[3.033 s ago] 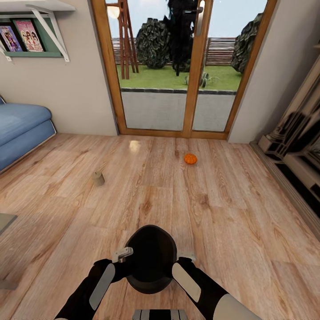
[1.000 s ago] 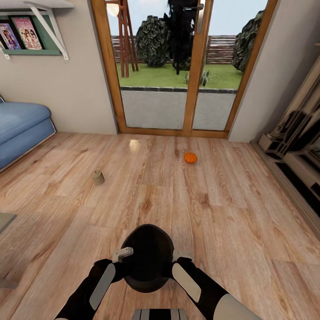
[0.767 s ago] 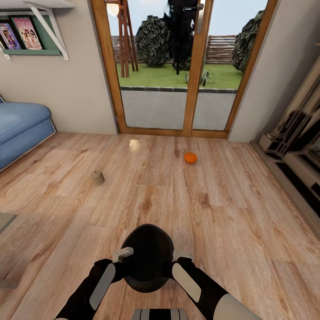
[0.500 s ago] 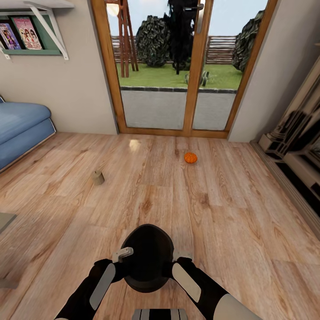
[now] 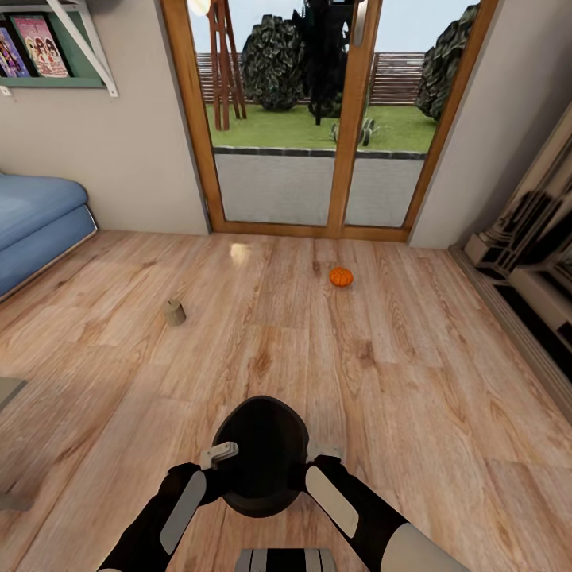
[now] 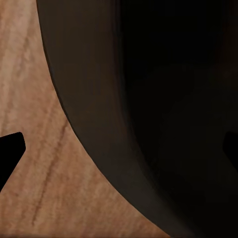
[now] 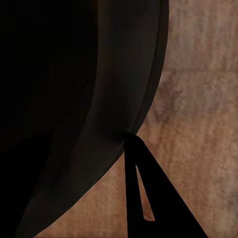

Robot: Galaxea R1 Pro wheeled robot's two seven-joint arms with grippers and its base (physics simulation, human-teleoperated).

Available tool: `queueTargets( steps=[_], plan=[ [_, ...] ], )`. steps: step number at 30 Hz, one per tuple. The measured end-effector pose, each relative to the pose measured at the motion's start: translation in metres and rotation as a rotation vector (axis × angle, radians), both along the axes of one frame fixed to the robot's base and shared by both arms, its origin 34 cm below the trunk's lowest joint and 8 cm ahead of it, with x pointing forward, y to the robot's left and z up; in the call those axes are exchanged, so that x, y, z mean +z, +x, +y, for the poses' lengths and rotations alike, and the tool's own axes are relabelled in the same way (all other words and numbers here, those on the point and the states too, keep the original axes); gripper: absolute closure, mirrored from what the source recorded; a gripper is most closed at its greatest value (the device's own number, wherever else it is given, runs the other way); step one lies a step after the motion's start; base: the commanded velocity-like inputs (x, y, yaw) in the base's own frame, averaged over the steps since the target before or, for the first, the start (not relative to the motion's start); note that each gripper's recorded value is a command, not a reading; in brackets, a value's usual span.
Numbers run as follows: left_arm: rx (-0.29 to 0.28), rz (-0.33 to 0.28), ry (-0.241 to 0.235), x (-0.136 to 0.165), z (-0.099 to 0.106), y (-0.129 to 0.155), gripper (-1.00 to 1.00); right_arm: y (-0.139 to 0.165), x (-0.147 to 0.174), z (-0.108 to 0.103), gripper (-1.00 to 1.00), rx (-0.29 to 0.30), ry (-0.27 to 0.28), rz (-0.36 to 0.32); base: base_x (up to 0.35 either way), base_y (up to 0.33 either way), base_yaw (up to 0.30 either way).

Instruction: Place each of the two pumpkins and all three candles from the living room inside a cabinet in the living room (use any cabinet), then make sure every cabinet is closed, and position the cauldron so it is next to a table in the living room.

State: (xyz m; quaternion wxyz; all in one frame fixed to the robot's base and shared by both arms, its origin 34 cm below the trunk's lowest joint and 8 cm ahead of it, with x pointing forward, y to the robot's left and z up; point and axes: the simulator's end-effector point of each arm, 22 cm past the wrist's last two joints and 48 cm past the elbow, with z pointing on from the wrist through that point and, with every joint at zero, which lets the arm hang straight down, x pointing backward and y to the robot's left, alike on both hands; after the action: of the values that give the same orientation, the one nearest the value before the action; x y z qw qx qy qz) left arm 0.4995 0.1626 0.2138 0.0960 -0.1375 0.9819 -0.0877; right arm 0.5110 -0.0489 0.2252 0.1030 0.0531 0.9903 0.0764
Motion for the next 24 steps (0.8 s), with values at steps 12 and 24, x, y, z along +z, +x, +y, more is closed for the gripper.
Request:
queueTargets(
  steps=[12,24],
  plan=[
    [0.0,-0.001,0.0,0.0001,0.0002,0.0004,-1.0,0.0,-0.0001,0.0,1.0,0.0,0.0,0.0,0.0,0.0,0.0],
    [0.0,-0.001,0.0,0.0001,0.0001,0.0004,-1.0,0.0,-0.0001,0.0,1.0,0.0,0.001,0.0,0.0,0.0,0.0]
  ],
)
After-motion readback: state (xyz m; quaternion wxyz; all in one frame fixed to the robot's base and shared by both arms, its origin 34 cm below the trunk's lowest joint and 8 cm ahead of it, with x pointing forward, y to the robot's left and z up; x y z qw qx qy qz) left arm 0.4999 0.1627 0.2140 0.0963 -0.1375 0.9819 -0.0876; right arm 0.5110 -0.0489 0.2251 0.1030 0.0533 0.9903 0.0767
